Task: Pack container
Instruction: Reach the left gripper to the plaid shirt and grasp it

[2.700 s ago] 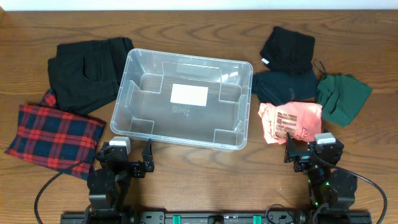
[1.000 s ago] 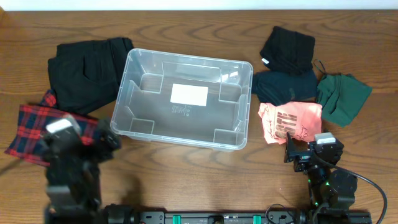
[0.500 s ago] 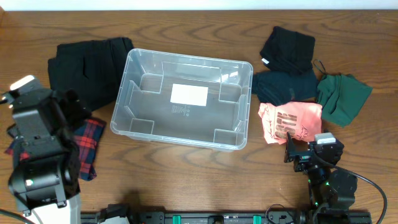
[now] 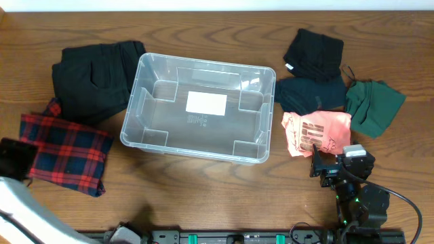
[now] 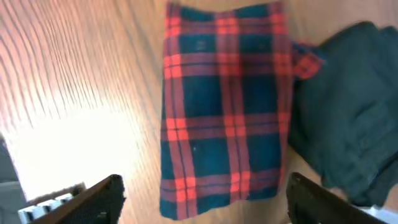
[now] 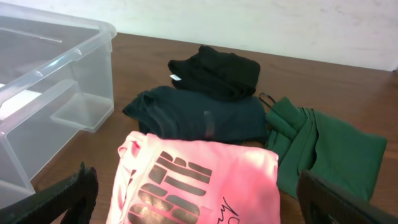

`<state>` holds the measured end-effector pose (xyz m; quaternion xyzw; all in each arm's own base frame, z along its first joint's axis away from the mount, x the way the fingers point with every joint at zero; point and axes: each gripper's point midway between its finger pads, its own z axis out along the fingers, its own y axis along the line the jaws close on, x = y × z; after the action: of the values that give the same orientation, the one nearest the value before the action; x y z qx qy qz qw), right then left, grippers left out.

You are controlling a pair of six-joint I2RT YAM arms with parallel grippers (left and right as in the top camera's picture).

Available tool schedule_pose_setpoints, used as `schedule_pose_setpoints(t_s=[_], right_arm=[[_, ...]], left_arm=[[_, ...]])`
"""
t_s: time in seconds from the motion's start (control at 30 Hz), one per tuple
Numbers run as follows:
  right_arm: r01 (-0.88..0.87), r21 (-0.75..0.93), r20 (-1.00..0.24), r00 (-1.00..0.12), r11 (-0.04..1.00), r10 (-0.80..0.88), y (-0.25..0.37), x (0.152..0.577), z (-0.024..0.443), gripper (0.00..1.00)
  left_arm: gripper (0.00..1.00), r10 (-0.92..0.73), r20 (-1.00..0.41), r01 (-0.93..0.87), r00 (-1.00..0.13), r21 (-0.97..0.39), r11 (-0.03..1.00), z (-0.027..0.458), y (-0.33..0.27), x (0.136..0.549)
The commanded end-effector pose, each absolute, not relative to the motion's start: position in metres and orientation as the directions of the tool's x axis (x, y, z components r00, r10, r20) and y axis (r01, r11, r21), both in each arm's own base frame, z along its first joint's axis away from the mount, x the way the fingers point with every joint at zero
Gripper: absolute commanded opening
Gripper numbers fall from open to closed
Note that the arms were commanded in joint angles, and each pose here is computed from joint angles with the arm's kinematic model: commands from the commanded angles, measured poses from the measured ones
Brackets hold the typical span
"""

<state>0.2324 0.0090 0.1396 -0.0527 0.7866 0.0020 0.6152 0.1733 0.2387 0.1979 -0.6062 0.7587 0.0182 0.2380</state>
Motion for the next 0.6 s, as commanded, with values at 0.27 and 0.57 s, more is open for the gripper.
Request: schedule_pose_setpoints(t_s=[0.27, 0.57], right_arm=[[-0.086, -0.056, -0.968, -0.238, 0.995, -0.075, 0.01, 0.232, 0.139, 0.99], [-0.086, -0.056, -0.968, -0.238, 0.995, -0.075, 0.01, 0.232, 0.139, 0.99]], left_arm=[[0.92, -0.916, -0.161, -0.812, -0.367, -0.425, 0.4, 0.121, 0.25, 0.204], [0.93, -0.915, -0.025, -0.797, -0.403, -0.482, 0.364, 0.069, 0.257, 0.2]])
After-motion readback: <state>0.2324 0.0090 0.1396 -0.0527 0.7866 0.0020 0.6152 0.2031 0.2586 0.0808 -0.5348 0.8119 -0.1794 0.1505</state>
